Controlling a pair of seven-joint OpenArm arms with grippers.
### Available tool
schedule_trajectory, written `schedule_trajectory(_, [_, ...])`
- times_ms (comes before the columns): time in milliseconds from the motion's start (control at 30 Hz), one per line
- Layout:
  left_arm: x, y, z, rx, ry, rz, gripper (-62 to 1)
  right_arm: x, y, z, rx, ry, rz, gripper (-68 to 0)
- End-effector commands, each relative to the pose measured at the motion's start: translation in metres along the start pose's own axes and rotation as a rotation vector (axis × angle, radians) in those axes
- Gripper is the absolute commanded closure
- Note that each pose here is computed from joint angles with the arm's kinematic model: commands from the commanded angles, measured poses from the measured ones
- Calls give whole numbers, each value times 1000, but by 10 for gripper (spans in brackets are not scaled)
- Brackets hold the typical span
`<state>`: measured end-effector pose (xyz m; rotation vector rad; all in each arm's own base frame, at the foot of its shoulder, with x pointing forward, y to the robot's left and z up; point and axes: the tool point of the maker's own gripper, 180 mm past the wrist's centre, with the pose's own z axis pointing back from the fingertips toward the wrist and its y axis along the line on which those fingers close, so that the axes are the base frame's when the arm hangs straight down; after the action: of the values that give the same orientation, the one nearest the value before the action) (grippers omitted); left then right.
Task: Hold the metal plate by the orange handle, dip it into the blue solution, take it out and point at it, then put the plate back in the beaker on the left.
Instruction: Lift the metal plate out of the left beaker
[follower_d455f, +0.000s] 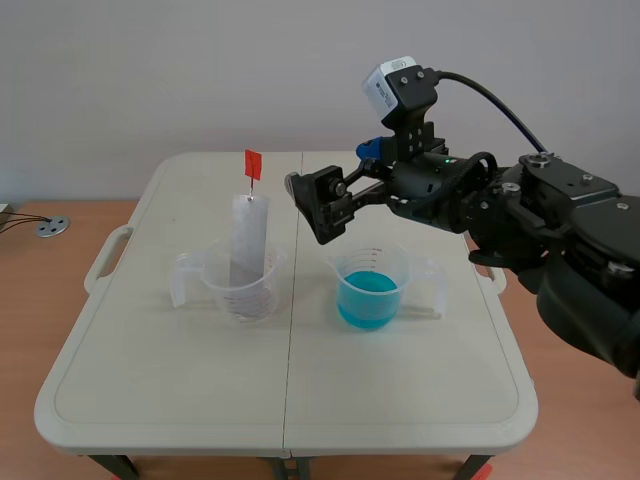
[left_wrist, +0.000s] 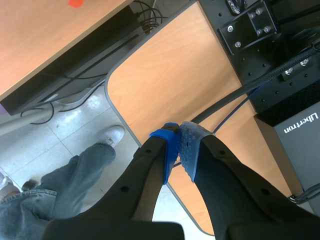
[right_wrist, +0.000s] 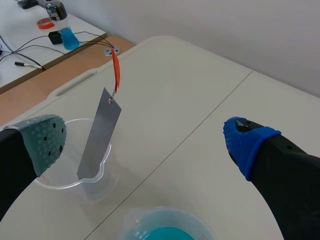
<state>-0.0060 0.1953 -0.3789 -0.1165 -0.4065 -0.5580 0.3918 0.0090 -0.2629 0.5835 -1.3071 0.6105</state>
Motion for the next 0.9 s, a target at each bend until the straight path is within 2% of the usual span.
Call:
schedule_trajectory(0, [5,-2,1,-7,-16,-1,-28,29,-1,-9,9,-65,20,-661])
schedule_trajectory(400, [5,-2,1,-7,-17,-1,-27,39,7,-53,51,-5,22,-661])
schedule_trajectory(567, [5,-2,1,-7,-16,-1,-27,36,13,-69,64,24,11,-661])
schedule_trajectory(867, [5,-2,1,-7,-17,-1,-27,27,25,-97,80,90,28,-661])
